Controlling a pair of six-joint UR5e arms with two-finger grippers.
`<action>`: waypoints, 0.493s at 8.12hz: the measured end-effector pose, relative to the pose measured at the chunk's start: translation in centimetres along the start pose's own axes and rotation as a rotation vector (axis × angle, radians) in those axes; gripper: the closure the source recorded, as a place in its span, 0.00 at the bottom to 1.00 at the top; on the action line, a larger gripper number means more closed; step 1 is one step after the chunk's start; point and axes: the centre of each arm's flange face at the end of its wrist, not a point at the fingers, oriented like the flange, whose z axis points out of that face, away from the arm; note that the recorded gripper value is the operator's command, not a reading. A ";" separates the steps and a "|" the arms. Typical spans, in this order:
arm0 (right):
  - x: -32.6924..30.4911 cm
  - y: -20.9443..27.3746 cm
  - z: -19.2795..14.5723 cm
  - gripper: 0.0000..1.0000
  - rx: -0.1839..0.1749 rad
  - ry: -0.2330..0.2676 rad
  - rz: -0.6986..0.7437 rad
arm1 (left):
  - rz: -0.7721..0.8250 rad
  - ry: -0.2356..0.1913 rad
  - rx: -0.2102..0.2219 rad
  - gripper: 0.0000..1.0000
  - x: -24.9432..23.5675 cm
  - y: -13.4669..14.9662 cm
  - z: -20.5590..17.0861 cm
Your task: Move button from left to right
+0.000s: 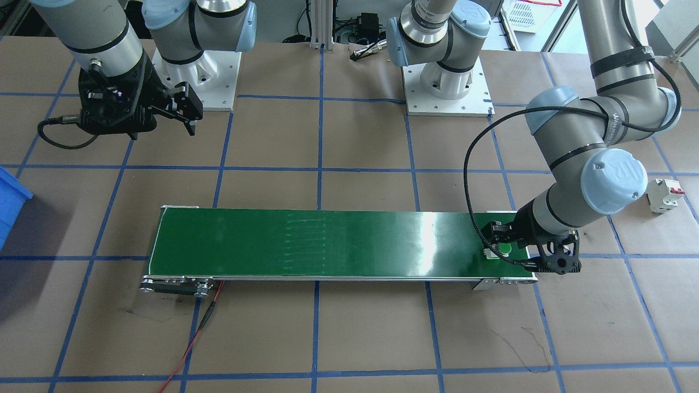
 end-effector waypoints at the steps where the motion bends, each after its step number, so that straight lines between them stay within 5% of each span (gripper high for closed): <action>1: 0.0 -0.2 0.1 0.00 0.000 -0.005 -0.017 | -0.011 -0.002 0.017 0.00 1.8 2.3 -3.3; 4: -0.3 -1.3 0.6 0.00 0.029 -0.041 -0.033 | 0.006 -0.013 0.092 0.00 6.7 8.8 -11.5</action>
